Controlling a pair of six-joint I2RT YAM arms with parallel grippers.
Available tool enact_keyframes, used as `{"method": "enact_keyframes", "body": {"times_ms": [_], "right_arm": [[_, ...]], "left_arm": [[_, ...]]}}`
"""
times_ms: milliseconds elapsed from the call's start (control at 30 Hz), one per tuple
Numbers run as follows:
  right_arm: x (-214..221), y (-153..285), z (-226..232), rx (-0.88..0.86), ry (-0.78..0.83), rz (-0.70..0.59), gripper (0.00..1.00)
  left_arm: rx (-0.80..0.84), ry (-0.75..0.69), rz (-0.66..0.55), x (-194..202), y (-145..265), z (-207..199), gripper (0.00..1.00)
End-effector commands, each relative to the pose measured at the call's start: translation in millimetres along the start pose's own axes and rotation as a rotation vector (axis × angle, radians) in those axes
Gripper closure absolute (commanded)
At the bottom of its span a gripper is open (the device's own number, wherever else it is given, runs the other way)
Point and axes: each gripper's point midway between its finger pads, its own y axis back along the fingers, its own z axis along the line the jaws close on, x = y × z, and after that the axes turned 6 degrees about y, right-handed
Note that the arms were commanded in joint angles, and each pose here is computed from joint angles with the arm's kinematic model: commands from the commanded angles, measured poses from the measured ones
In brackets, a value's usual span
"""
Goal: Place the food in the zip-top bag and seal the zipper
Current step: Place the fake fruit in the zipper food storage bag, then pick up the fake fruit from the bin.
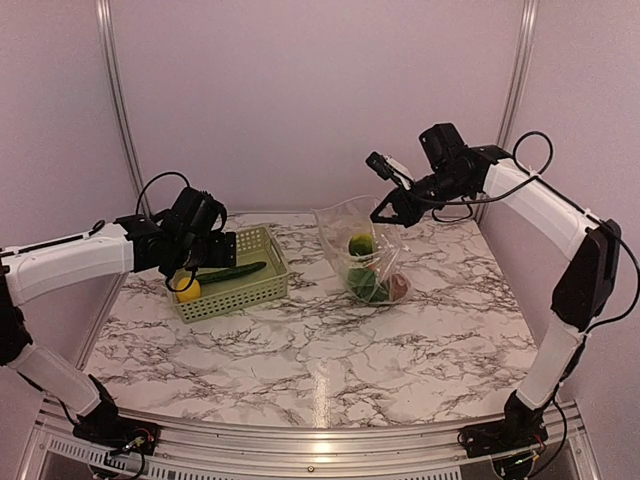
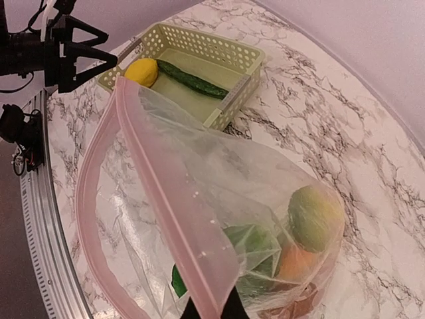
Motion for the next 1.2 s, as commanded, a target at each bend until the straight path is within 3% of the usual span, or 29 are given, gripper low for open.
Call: {"method": "enact_keyframes", "body": {"times_ms": [0, 333, 767, 1167], "right_arm": [[-11.8, 20.7, 9.1, 0.013, 0.046, -0.038, 1.0], [-16.7, 39.4, 21.0, 0.028, 0.079, -0.066, 1.0], [-4.0, 38.5, 24.5, 0.031, 0.083, -0.054, 1.0], [3.2, 37.0, 23.7, 0.044, 0.085, -0.042, 1.0]], "left_arm": [[-0.108, -0.023, 0.167, 29.8, -17.7, 28.0, 0.08], [-0.219, -0.072, 0.324, 50.2, -49.4, 58.0, 0.2], [-0.45, -0.24, 0.409, 55.5, -91.0, 87.4, 0.21], [-0.589, -0.284, 0.465, 83.6, -107.9, 111.0, 0.2]]}}
